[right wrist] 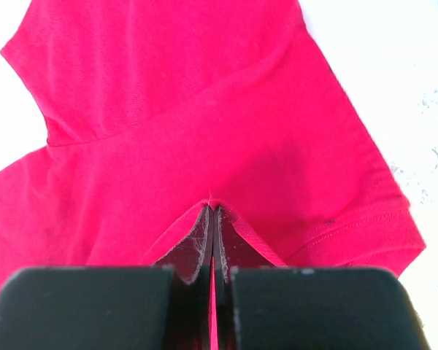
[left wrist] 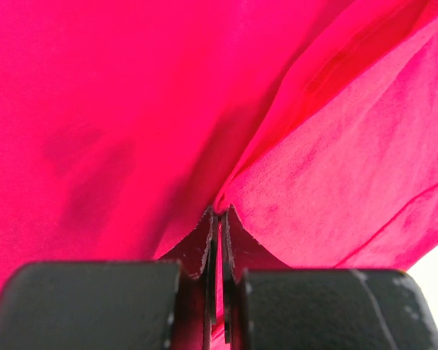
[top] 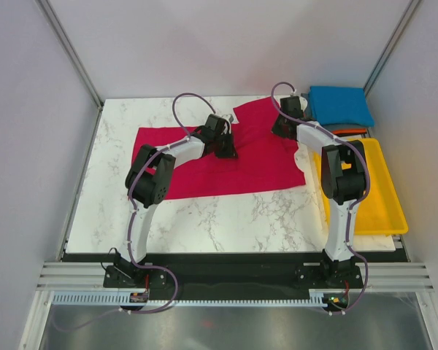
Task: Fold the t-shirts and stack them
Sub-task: Fold the tshirt
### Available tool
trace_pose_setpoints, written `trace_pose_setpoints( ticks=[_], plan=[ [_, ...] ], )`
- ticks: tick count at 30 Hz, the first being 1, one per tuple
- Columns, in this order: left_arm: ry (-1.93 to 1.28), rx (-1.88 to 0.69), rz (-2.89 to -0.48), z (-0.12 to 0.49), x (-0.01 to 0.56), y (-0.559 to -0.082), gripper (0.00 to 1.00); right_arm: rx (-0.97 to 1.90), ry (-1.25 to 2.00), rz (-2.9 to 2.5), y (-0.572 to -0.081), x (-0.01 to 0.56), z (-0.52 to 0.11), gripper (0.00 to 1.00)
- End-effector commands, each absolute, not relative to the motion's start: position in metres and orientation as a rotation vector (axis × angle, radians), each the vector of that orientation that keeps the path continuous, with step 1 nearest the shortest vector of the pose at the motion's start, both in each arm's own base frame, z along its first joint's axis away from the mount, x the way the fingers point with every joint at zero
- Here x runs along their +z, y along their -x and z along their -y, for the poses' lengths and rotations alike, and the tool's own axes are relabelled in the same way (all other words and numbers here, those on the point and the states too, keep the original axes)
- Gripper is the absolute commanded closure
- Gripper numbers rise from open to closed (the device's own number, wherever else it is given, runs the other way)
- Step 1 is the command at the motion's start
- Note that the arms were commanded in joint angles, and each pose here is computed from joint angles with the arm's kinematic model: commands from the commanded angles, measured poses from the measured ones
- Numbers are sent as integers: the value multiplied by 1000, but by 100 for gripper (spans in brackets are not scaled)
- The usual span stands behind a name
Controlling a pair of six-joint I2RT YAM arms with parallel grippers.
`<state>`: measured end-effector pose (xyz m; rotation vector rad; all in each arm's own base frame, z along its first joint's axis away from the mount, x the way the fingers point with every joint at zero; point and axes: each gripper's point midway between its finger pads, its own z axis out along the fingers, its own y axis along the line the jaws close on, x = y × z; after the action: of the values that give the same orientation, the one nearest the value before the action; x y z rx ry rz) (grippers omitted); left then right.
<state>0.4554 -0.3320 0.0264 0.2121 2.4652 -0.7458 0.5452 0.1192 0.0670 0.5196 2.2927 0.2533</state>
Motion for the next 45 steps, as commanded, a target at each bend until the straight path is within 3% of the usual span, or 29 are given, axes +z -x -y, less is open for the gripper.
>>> trace_pose_setpoints(
  ticks=[1,7,10,11,14,17,26,33,38,45],
  plan=[
    [-139,-694,-2428,324,49,-462,98,241,-500,-2214,-559,78,-115,100],
    [-115,-663,-2449,319,42,-461,98,251,-390,-2239,-562,66,-121,99],
    [-101,-650,-2451,319,48,-463,93,192,-434,-2265,-555,61,-112,92],
    [-97,-649,-2455,318,50,-464,84,185,-445,-2264,-556,66,-111,88],
    [-90,-645,-2449,317,67,-463,70,112,-476,-2298,-544,87,-100,65],
    [-84,-642,-2447,313,88,-459,70,62,-504,-2361,-518,102,-91,60],
    [-102,-580,-2471,276,115,-409,69,47,-531,-2486,-433,97,-79,77],
    [18,-529,-2576,226,85,-377,68,51,-494,-2564,-400,58,-79,78],
    [193,-475,-2677,187,49,-358,68,-147,-520,-2604,-367,32,-50,80],
    [317,-330,-2722,155,21,-339,67,-197,-550,-2611,-328,29,-38,80]
  ],
)
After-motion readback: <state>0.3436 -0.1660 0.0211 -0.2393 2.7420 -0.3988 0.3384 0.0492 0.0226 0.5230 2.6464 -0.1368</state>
